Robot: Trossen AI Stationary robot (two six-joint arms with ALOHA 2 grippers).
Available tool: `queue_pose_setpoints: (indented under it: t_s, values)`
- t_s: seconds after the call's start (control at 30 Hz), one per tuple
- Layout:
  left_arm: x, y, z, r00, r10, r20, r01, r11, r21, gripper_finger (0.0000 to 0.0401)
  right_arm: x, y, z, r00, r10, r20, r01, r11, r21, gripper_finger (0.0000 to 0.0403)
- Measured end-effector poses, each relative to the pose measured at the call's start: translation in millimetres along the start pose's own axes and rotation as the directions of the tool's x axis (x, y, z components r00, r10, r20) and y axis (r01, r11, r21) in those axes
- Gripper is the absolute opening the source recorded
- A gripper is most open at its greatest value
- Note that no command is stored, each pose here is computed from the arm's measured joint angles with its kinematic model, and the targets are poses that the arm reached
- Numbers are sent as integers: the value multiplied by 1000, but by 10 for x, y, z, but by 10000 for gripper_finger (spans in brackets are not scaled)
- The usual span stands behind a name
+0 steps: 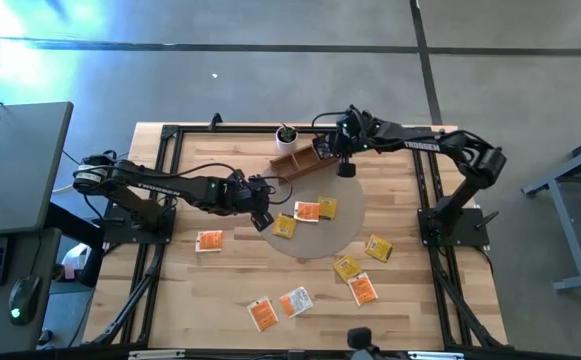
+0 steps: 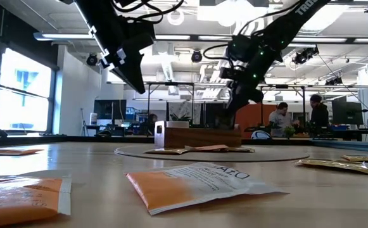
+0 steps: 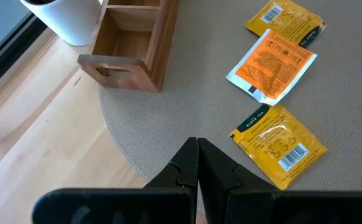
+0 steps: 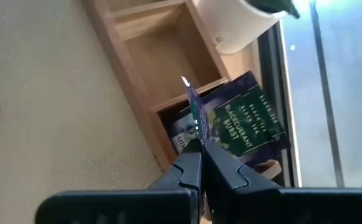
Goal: Pick & Place Tea
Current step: Put the purple tea bag into the right section of the wooden organizer
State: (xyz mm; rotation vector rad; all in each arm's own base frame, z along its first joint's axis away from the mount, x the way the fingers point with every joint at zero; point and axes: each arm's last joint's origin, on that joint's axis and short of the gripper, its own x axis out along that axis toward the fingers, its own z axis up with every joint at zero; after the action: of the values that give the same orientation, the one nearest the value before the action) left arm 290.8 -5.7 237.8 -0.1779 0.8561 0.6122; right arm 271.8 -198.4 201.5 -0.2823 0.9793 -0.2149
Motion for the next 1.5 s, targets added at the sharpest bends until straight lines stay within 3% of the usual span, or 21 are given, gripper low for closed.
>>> queue_pose_setpoints:
  t_s: [0.3,0.73,1.0,1.23,1.5]
  values:
    - [0,0,-1,1000,0,-1,0,1000,2,0,-6,78,-49,991,137,-7,-137,990,15,3]
    - [-1,10,-28,999,-2,-32,3,1000,14,0,-5,269,49,967,255,29,-255,967,1,2]
    - [-1,9,-28,999,-5,-33,5,1000,14,0,12,192,93,999,47,-19,-47,999,-15,9]
    - [-1,9,-28,999,-5,-33,5,1000,13,0,8,156,95,993,108,54,-109,994,16,11]
    - [-1,9,-28,999,-5,-33,5,1000,12,0,9,147,84,997,75,25,-76,996,39,32]
